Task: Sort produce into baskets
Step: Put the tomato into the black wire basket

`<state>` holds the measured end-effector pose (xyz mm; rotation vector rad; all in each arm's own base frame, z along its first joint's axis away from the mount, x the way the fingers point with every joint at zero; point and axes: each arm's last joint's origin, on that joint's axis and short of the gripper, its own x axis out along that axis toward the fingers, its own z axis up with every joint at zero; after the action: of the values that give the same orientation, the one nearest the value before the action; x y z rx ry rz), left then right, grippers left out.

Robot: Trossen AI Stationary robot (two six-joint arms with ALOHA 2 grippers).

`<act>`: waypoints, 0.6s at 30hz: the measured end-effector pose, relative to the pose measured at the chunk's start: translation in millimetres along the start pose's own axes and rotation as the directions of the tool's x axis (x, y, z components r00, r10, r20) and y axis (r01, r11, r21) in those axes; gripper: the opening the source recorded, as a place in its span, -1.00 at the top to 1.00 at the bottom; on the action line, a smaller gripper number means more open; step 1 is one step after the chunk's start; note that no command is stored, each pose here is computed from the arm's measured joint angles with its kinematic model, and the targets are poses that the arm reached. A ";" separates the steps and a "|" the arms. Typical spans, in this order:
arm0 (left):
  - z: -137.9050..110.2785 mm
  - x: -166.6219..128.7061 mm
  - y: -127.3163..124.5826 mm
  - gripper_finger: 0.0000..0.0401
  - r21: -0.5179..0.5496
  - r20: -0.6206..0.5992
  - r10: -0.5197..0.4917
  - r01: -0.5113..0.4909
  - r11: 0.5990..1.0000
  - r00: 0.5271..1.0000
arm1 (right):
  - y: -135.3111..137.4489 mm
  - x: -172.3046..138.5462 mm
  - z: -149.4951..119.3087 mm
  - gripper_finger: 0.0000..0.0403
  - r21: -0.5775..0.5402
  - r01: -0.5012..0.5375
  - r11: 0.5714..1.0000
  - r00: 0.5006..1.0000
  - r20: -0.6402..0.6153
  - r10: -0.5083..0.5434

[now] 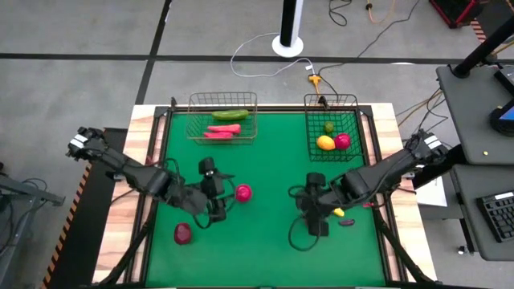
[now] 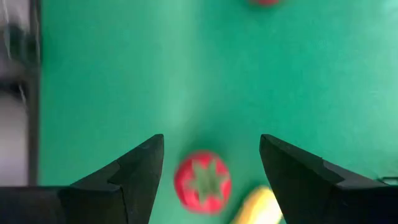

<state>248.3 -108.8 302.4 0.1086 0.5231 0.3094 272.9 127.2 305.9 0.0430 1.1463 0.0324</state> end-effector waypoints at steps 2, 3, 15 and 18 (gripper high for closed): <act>-2.3 0.0 -6.4 -0.13 -0.016 -0.003 -0.014 0.014 1.000 1.000 | 6.9 6.3 -8.5 -0.26 -0.073 -0.014 0.997 0.998 -0.070 0.009; -3.7 0.0 -9.4 -0.13 -0.017 -0.006 -0.020 0.019 1.000 1.000 | 10.2 9.3 -12.4 -0.26 -0.097 -0.019 0.995 0.995 -0.095 0.009; -10.7 8.3 -21.4 -0.13 0.005 -0.009 0.040 -0.040 0.999 0.999 | 27.2 33.7 -29.9 -0.38 0.039 0.048 0.998 0.981 -0.192 -0.040; -10.7 8.4 -21.2 -0.13 0.005 -0.007 0.046 -0.046 0.999 0.999 | 26.6 37.1 -31.0 -0.52 0.079 0.058 0.995 0.978 -0.206 -0.040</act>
<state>255.3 -126.0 285.4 0.1247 0.5289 0.3538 259.8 156.1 260.8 0.0882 1.3538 -0.0569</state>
